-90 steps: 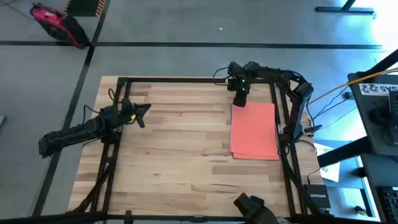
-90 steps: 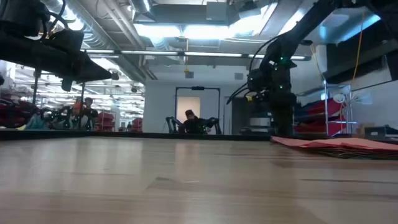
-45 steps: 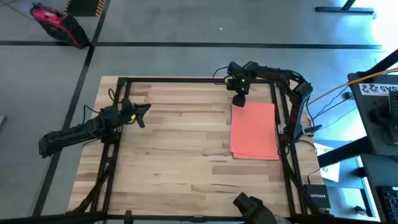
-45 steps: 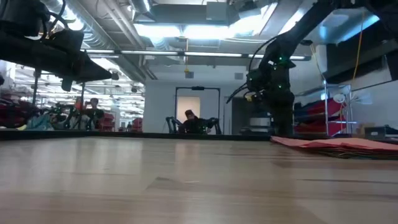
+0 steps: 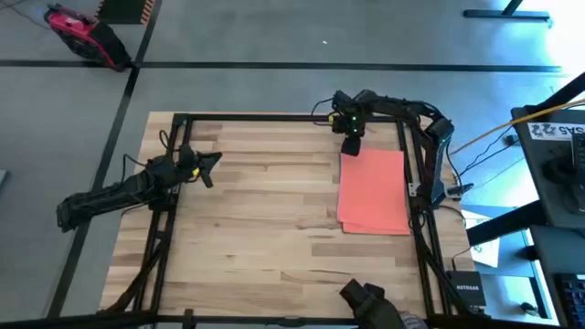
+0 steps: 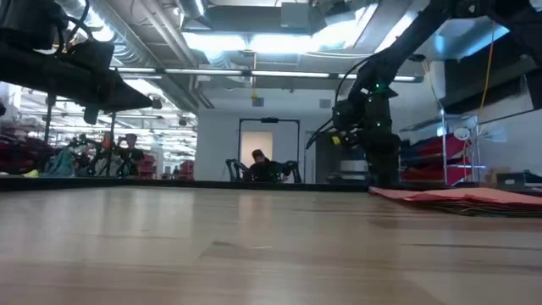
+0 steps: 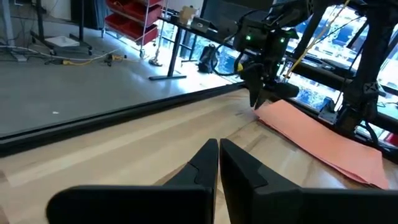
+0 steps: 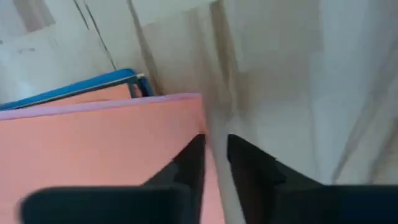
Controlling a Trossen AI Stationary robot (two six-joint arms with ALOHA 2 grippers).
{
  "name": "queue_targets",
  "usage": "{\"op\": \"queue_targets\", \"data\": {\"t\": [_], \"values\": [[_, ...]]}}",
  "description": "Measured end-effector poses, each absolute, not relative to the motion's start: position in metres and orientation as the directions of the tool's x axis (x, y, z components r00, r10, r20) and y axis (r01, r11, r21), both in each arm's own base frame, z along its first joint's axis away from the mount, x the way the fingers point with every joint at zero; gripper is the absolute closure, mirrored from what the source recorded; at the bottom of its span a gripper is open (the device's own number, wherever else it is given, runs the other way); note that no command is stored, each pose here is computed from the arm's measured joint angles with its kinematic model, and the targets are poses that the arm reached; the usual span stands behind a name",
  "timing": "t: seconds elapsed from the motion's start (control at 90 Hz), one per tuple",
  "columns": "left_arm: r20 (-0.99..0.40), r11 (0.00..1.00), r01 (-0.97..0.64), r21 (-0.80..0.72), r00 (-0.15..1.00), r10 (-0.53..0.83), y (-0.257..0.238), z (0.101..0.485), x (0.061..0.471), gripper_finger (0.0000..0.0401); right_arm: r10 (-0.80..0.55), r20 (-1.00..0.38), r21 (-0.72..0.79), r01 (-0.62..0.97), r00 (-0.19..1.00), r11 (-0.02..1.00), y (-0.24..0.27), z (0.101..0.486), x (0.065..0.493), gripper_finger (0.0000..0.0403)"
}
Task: Organize paper
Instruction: Move the orange color paper to the top left of the table
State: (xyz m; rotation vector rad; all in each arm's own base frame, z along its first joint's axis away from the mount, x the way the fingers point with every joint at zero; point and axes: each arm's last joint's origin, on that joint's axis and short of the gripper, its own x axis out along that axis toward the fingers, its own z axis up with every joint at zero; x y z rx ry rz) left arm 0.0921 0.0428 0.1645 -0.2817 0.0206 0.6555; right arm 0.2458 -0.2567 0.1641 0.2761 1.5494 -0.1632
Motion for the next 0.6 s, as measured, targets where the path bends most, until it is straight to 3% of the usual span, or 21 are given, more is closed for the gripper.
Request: {"op": "queue_targets", "data": {"t": [0.344,0.6], "values": [[-0.107,0.756,-0.604,-0.252,0.794,0.598,0.043,0.165,0.092,0.0401,0.096,-0.993,0.112,0.3,0.07,0.947,-0.261,0.182,0.252,0.0381],[-0.107,0.756,-0.604,-0.252,0.794,0.598,0.043,0.165,0.092,0.0401,0.139,-0.99,0.144,0.308,0.037,0.94,-0.255,0.172,0.246,0.0296]]}}
